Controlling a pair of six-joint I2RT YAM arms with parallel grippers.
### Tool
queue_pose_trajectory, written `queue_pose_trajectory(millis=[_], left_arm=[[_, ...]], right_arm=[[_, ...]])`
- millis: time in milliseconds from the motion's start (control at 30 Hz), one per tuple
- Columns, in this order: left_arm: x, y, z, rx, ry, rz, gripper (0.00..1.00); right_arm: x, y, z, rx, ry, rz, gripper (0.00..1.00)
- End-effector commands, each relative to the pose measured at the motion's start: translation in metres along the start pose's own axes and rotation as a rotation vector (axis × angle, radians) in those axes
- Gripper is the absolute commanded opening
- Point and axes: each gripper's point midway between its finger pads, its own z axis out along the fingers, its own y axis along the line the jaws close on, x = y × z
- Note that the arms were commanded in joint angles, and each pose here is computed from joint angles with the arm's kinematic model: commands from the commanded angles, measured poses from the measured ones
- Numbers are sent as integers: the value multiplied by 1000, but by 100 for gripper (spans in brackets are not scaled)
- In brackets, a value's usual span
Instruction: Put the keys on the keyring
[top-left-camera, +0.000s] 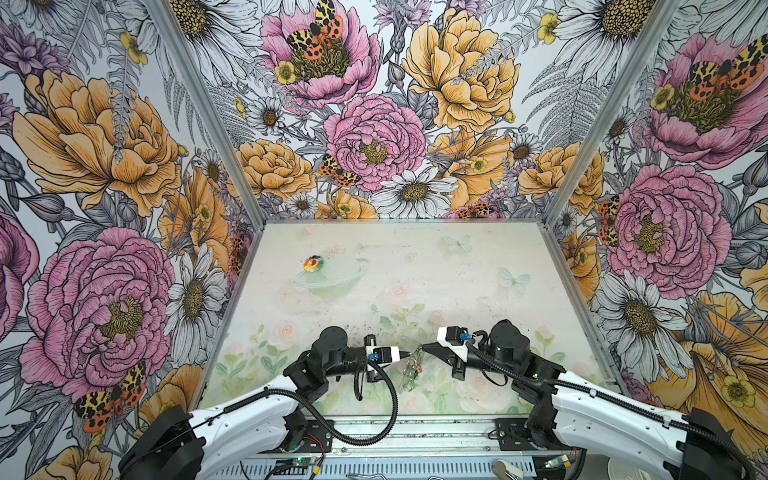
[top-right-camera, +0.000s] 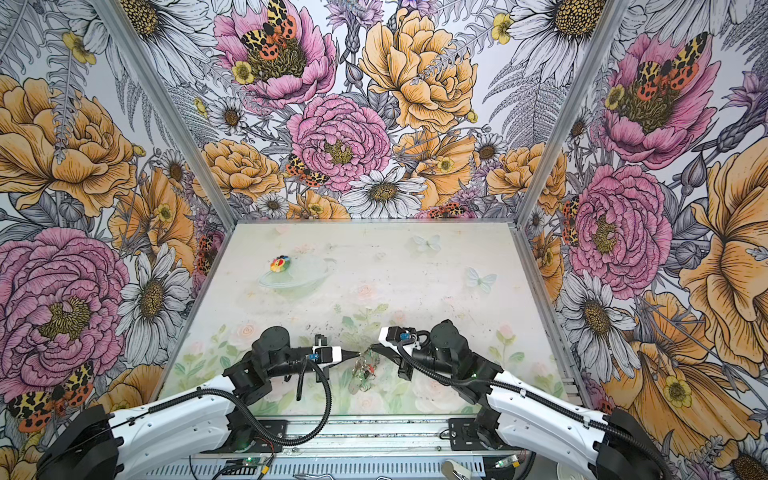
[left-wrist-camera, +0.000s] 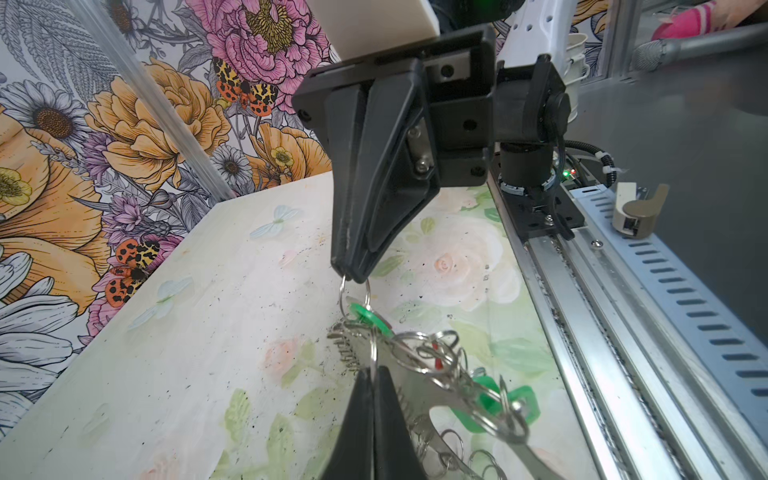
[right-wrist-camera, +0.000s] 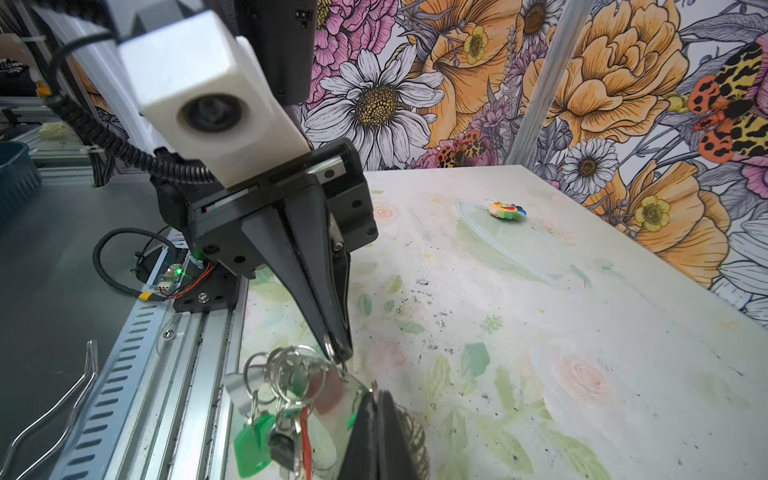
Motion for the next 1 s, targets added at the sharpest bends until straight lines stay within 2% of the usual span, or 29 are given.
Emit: queue_pose_trajectory(millis=[0,200,333,567,700,867,967], left_arm=[[-1,-7,2,62,-7,-7,0],[-1,-6,2,61,-4,-24,0],[0,8,0,-19,3,-38,0],[-3,66,-18,-332,21,-150,0],[-4,88,-34,-474,11,-170,0],[-5,104,-56,-626,-3,-162,0],[-6,109,-68,-693,-19,-150,0]], right_arm=[[-14,6,-1,-27,-62,-94,0],[-15,5,0,-21,-74,-100,0],[-11,-18,1,102,-33,-28,0],[14,-69,-11,410,109,254,0],[46,-84,-13,532,284,436,0],[84,-76,-6,550,474,609,0],[101,-73,-4,562,521,674,0]])
